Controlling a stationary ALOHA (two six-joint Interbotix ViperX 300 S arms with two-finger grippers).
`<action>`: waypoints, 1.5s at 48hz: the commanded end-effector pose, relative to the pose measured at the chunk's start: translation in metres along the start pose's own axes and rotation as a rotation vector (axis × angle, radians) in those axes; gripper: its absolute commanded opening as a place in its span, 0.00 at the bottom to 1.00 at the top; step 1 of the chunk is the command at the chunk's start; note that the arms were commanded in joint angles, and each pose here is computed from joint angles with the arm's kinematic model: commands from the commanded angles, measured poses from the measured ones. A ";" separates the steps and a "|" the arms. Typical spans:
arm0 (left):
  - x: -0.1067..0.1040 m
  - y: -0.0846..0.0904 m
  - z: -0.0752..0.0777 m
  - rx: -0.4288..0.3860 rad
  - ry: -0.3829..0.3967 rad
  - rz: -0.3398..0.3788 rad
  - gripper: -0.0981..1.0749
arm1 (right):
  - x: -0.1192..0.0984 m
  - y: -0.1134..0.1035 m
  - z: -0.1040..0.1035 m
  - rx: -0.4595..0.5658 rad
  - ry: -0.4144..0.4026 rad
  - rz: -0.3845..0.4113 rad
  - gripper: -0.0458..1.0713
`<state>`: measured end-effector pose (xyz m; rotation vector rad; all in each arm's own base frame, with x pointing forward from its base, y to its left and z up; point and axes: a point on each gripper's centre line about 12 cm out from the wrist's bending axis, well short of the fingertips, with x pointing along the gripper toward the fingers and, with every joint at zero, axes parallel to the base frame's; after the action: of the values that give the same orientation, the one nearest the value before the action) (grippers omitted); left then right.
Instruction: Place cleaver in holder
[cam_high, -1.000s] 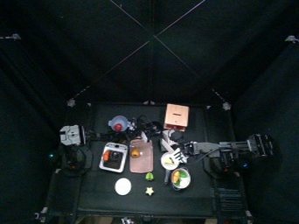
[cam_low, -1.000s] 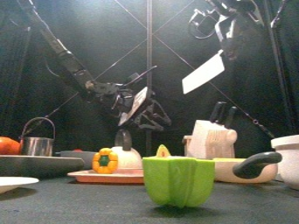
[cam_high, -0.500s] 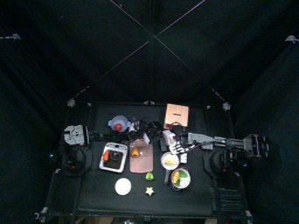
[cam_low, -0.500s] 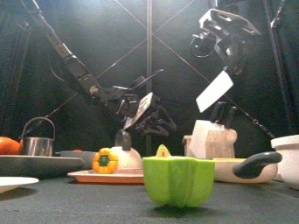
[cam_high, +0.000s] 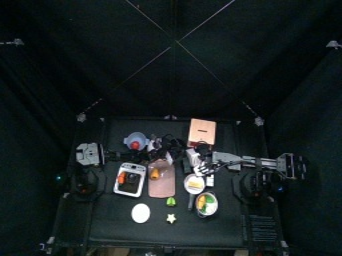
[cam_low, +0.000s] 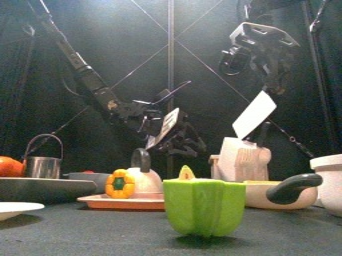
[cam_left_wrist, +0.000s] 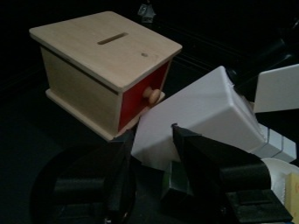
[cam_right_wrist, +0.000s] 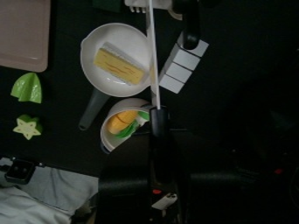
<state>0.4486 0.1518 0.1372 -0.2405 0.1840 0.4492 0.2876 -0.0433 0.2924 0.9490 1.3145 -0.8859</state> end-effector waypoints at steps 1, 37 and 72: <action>0.005 -0.002 0.011 -0.007 -0.033 -0.005 0.76 | -0.006 0.005 -0.001 -0.021 -0.002 0.053 0.39; 0.017 -0.022 0.004 0.037 -0.026 -0.063 0.76 | -0.006 0.006 0.004 -0.021 -0.007 0.059 0.39; 0.025 -0.020 0.002 0.036 -0.029 -0.059 0.76 | -0.008 -0.001 0.001 -0.019 -0.008 0.051 0.39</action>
<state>0.4741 0.1419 0.1198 -0.2109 0.2036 0.3929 0.2907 -0.0437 0.2895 0.9474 1.3188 -0.8486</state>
